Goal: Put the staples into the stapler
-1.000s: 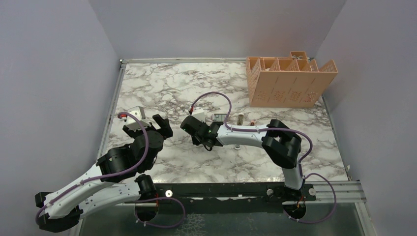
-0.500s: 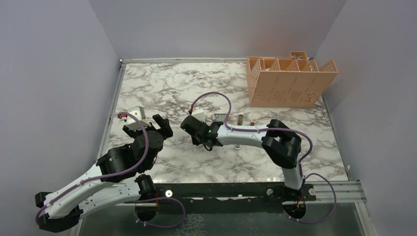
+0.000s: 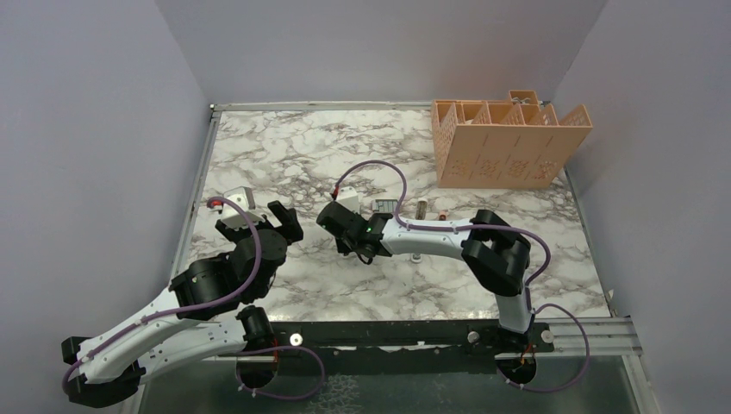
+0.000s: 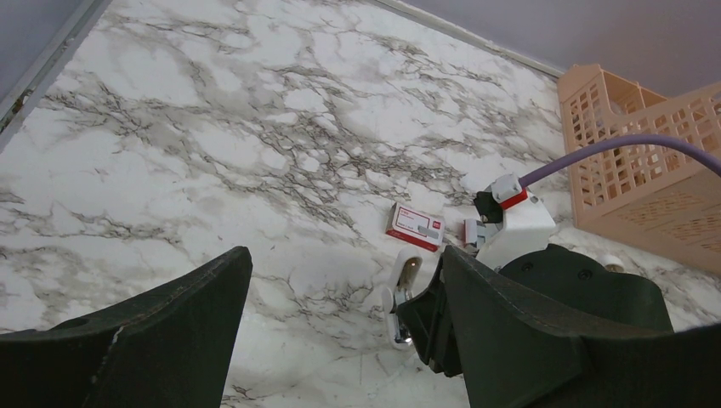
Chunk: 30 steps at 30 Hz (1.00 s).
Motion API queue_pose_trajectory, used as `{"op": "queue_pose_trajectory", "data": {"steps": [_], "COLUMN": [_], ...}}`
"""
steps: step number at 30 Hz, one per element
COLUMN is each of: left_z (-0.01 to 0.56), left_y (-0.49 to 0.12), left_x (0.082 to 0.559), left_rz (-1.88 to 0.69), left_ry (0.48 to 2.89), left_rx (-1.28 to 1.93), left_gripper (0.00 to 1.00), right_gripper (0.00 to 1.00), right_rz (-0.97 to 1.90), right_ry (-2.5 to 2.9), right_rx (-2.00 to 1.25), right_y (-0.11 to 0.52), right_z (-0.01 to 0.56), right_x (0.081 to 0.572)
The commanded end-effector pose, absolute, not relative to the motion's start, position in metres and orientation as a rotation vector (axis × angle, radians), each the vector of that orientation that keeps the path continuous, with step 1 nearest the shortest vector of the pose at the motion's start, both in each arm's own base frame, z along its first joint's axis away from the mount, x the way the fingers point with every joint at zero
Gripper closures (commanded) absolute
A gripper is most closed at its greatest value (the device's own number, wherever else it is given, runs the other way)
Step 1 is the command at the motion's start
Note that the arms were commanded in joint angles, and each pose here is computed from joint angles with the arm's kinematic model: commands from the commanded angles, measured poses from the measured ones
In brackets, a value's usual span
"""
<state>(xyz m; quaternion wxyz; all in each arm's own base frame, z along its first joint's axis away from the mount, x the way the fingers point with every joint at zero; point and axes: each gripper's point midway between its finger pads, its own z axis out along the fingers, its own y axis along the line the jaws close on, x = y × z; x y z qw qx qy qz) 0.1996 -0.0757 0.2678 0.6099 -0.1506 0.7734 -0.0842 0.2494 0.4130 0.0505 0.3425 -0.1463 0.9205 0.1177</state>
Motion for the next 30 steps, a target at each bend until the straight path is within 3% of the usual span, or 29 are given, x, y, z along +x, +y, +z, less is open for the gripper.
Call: {"op": "queue_pose_trajectory", "data": {"steps": [1,30], "left_z": [0.263,0.264], "left_y": [-0.071,-0.071], "left_x": [0.199,0.199], "left_rz": [-0.160,-0.159], "left_ry": [1.783,1.782], "left_rx": [-0.344,-0.346], "left_gripper": [0.16,0.16], "right_gripper": [0.80,0.80], "right_rz": [0.357,0.299], "right_ry": [2.350,2.429], "right_rx": [-0.340,-0.378], "right_y": [0.415,0.411], "right_z": [0.073,0.034], "right_x": [0.252,0.244]}}
